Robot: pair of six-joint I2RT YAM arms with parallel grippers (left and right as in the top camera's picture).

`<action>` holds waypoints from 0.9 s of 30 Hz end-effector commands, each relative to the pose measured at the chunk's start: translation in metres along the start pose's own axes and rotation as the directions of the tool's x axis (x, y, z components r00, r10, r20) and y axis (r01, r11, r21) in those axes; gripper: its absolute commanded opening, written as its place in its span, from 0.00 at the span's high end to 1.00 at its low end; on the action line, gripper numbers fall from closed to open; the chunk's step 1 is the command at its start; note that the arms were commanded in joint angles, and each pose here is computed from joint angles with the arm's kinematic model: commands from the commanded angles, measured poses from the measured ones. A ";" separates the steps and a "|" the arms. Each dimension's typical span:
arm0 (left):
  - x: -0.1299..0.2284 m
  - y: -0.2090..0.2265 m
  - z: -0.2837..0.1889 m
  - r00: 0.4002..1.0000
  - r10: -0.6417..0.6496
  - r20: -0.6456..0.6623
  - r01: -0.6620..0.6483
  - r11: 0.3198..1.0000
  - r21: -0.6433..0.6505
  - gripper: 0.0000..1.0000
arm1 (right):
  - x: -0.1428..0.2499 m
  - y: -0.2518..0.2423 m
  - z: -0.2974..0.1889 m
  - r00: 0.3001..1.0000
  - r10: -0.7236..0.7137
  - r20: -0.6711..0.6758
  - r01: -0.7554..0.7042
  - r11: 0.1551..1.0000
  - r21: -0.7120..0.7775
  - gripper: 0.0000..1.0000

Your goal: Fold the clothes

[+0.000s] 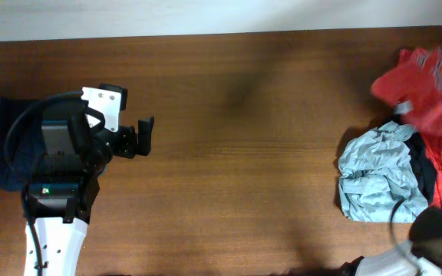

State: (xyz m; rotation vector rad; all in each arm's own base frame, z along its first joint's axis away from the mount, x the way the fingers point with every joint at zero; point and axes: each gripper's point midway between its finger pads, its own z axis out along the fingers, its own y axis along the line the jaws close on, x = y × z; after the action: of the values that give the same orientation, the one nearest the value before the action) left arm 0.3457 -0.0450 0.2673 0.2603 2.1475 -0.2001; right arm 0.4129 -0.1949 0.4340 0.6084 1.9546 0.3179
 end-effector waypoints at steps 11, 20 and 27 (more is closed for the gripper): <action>-0.048 0.036 -0.069 0.984 0.041 0.175 0.008 0.963 -0.271 0.00 | 0.101 0.264 -0.138 0.921 -0.383 0.068 0.363 0.781 -0.508 0.95; -0.034 0.043 -0.049 0.994 -0.015 0.106 0.043 0.963 -0.267 0.00 | 0.192 0.241 -0.051 0.793 -0.540 -0.283 0.433 0.826 -0.362 0.82; -0.010 0.002 -0.015 0.999 -0.048 -0.016 0.048 0.999 0.005 0.00 | 0.217 0.234 -0.010 0.714 -0.600 -0.361 0.478 0.795 -0.374 0.43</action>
State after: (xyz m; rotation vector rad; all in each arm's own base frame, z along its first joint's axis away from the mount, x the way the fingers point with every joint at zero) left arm 0.3397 -0.0151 0.2967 0.1418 2.1229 -0.0458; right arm 0.3956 0.1205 0.3750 -0.2106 2.4335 0.3879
